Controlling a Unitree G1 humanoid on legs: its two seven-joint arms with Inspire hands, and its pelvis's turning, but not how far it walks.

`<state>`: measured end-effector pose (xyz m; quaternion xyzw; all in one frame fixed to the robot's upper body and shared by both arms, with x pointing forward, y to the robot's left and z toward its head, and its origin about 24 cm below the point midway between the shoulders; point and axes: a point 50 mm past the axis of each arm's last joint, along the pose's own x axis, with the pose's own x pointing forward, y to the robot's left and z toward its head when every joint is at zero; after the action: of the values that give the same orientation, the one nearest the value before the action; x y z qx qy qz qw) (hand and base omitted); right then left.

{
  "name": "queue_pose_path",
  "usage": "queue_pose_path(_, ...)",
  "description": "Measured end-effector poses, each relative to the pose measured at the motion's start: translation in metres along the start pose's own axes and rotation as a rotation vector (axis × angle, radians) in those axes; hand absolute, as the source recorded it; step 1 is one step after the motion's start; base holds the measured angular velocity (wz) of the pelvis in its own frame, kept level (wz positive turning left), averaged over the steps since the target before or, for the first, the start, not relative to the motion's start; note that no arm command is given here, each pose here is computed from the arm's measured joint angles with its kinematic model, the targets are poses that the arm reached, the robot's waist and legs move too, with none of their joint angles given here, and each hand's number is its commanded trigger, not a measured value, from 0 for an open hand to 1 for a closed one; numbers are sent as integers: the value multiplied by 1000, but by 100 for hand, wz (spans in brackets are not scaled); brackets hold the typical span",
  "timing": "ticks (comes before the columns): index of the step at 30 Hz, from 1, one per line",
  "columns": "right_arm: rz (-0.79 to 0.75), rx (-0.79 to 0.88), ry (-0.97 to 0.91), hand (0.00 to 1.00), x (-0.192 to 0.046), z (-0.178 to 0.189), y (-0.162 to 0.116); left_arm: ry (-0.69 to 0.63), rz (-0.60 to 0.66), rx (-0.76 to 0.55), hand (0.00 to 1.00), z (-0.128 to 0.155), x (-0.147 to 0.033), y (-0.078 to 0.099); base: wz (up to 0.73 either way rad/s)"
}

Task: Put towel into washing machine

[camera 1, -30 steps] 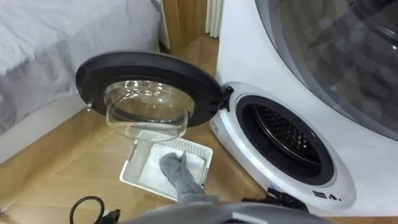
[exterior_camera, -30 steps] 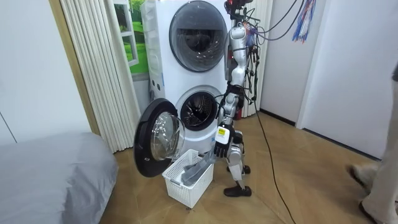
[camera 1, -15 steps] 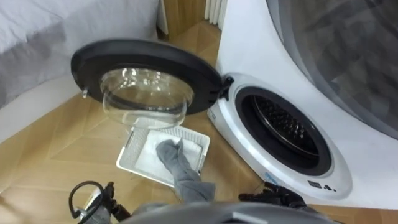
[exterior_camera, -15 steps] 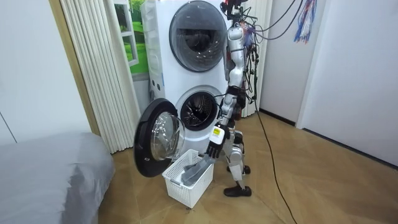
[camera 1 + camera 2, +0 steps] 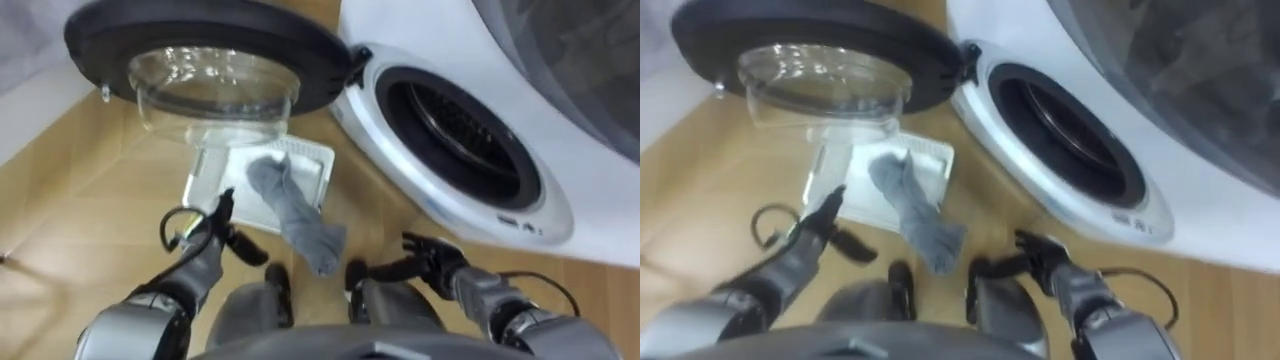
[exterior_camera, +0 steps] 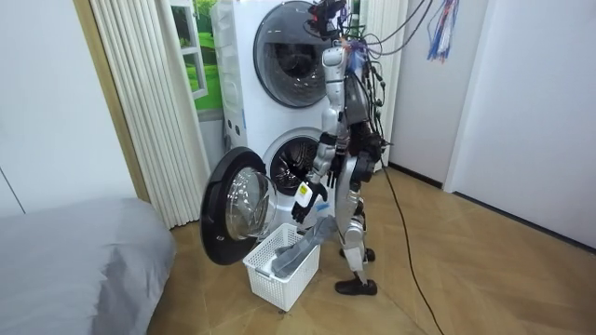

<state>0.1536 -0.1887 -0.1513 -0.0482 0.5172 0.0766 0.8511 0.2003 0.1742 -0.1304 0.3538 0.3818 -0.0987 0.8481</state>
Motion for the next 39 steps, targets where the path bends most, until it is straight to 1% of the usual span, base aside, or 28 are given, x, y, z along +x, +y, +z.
queue_pose_path(1,-6,-4,-15,0,1,6,-1,-11,0,33,0,4,2,3,-8)
queue_pose_path(5,-16,-11,-61,0,2,24,-2,-48,18,88,0,15,6,15,-15)
queue_pose_path(7,-18,-21,-97,0,3,35,-2,-92,35,147,0,30,9,23,-9)
queue_pose_path(9,-29,-5,-126,0,3,44,-3,-137,58,199,0,44,12,31,-4)
queue_pose_path(11,-36,17,-171,0,3,54,-2,-192,109,250,0,61,14,41,0)
queue_pose_path(14,-23,56,-225,0,2,65,0,-246,168,306,0,79,15,54,-18)
queue_pose_path(17,-9,114,-281,0,1,77,0,-269,197,348,0,86,15,60,-12)
queue_pose_path(21,22,165,-335,0,0,86,3,-295,221,414,0,91,15,62,-1)
queue_pose_path(23,44,183,-378,0,-2,94,7,-325,242,468,0,97,14,62,-2)
queue_pose_path(26,55,218,-402,0,-3,99,9,-356,265,515,0,104,13,61,-3)
queue_pose_path(29,84,254,-452,0,-6,109,10,-388,306,592,0,108,13,65,-4)
queue_pose_path(34,107,269,-473,0,-7,113,9,-414,314,676,0,113,12,61,-3)
queue_pose_path(39,123,289,-493,0,-8,115,9,-437,296,760,0,114,11,55,1)
